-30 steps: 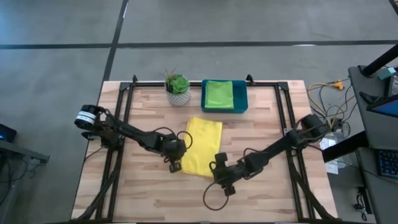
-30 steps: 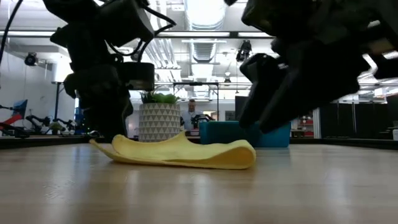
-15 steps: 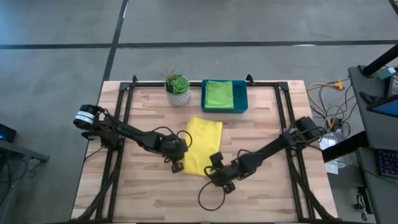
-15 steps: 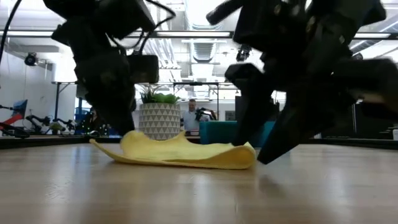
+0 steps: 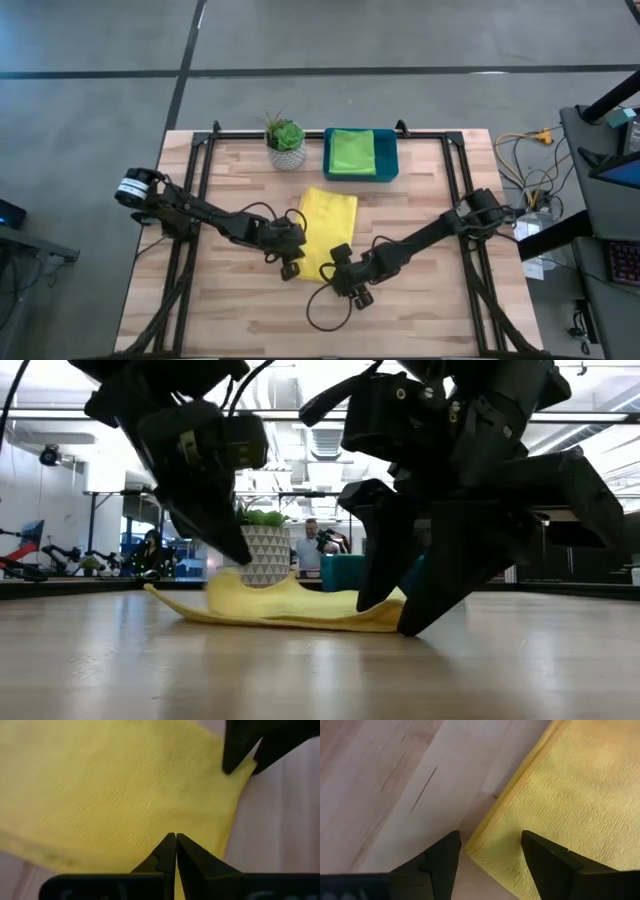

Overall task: Fold microfiber towels
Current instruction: Fold the yellow microfiber towel on top of the green microfiber towel into the dark blue bin

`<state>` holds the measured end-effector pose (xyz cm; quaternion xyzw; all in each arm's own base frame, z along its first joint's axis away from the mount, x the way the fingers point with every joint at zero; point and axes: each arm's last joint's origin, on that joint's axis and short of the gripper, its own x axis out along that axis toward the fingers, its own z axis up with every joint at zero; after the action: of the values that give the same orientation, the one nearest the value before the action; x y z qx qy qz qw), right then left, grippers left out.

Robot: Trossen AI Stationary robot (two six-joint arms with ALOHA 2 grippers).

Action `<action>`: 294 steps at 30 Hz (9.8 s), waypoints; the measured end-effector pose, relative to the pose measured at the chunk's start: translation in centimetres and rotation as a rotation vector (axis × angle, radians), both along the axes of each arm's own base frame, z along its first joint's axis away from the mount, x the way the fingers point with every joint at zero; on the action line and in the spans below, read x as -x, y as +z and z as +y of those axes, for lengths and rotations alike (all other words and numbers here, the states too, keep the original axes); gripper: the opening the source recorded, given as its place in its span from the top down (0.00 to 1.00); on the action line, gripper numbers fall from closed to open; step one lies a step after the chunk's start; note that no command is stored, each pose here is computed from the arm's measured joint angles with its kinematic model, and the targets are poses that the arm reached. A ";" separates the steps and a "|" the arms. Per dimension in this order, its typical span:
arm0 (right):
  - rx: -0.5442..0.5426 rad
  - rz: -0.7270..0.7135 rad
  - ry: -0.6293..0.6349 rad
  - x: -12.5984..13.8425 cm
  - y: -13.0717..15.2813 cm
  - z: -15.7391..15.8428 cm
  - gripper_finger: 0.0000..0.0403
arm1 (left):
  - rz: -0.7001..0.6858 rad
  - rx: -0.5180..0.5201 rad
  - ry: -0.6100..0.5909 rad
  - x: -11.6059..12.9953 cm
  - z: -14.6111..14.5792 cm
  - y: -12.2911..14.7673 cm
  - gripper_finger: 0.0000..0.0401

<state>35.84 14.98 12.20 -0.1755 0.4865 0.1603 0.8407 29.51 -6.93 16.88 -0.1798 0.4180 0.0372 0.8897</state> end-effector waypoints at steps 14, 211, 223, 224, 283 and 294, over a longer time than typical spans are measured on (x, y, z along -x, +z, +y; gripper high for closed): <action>-0.006 0.016 -0.007 0.0 0.0 0.0 0.47 | 0.172 0.063 -0.037 -0.1 -0.5 -3.5 1.00; -0.118 -0.024 -0.506 -3.8 3.3 -19.4 0.98 | 0.099 0.044 -0.122 1.2 -1.2 -5.4 1.00; -0.271 -0.002 -0.554 5.6 4.6 -7.8 0.98 | 0.041 -0.057 -0.160 1.5 -0.4 -3.7 1.00; -0.278 -0.008 -0.559 6.1 4.7 -6.9 0.98 | 0.027 -0.078 -0.150 1.6 -0.2 -3.3 1.00; -0.089 0.059 -0.660 2.9 1.9 -12.4 0.98 | -0.015 -0.002 -0.039 -1.3 6.4 -5.1 1.00; -0.038 0.012 -0.718 2.9 2.4 -12.8 0.98 | -0.014 0.012 -0.052 -1.2 6.4 -5.1 1.00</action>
<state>32.90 2.15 14.56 0.0234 0.5191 -0.1353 0.8436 30.76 -0.55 11.80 -0.1744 0.4166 0.0106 0.8922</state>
